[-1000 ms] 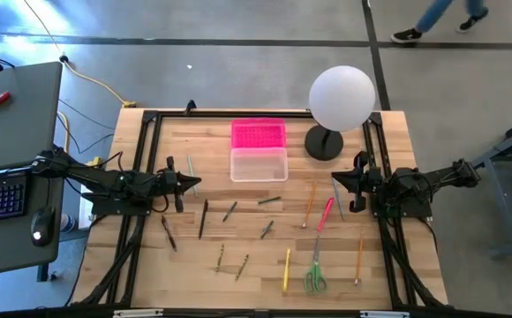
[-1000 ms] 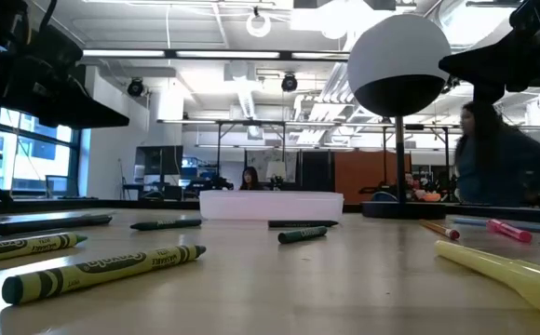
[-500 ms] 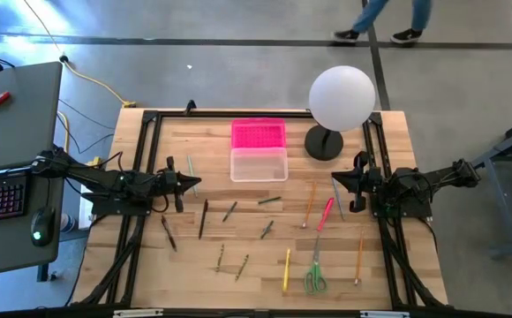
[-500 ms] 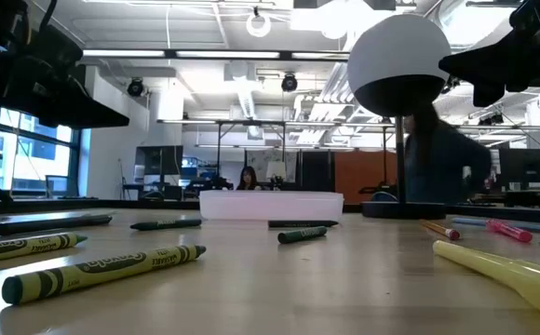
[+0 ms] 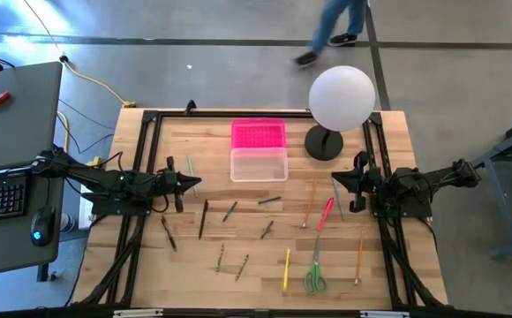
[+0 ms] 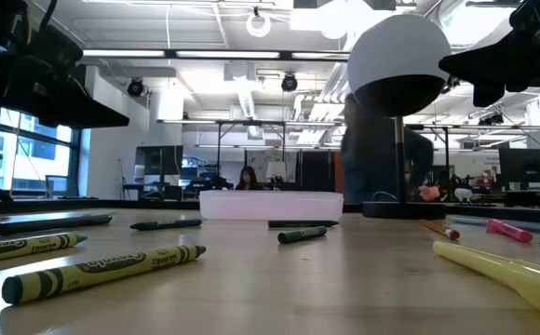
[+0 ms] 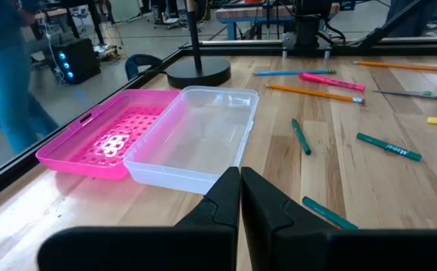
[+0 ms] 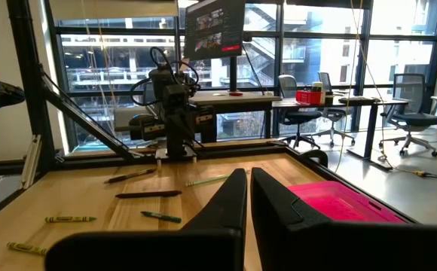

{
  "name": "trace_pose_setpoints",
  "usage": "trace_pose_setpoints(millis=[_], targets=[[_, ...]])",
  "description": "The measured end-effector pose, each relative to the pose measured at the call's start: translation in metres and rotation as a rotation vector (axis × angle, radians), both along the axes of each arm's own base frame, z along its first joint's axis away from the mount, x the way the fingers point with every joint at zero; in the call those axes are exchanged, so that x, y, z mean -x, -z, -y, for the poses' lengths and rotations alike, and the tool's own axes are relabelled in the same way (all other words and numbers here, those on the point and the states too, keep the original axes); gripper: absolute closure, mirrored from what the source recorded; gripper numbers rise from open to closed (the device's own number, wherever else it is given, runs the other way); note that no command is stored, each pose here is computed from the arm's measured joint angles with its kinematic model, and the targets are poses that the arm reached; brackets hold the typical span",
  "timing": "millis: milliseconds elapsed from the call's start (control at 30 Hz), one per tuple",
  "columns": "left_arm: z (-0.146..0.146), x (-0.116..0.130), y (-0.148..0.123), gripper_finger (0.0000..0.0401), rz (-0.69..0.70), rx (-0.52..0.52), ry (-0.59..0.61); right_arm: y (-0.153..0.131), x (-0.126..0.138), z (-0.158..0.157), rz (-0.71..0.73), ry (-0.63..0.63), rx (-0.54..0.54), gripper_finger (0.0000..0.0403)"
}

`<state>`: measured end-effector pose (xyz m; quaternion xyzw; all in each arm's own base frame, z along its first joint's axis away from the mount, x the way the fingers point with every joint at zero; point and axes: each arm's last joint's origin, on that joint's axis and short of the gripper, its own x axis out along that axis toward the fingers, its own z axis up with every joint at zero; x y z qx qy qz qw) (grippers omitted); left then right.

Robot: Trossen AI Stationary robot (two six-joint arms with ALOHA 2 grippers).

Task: Pick & place school supplies into a supply box

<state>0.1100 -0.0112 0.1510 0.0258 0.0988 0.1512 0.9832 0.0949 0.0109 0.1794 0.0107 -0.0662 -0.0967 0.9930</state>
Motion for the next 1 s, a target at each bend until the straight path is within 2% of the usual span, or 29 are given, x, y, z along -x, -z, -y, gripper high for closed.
trace_pose_setpoints(millis=[500,667,733,933,1000], targets=[[0.0000,0.0000,-0.0001,0.0355,0.000,0.000,0.000,0.0001,0.0000,0.0000,-0.001,0.000,0.002,0.0402],[0.0000,0.0000,0.0000,0.0355,0.000,0.000,0.000,0.0003,0.0000,0.0003,-0.049,0.039,0.225,0.0402],[0.0000,0.0000,-0.0001,0.0355,0.000,0.000,0.000,0.0002,0.0000,0.0003,-0.058,0.046,0.272,0.0402],[0.0000,0.0000,-0.0001,0.0355,0.000,0.000,0.000,-0.0001,0.0000,0.0001,-0.056,0.041,0.280,0.0402],[0.0000,0.0000,-0.0001,0.0355,0.000,0.000,0.000,-0.0009,0.0000,-0.0006,-0.038,0.013,0.251,0.0402]])
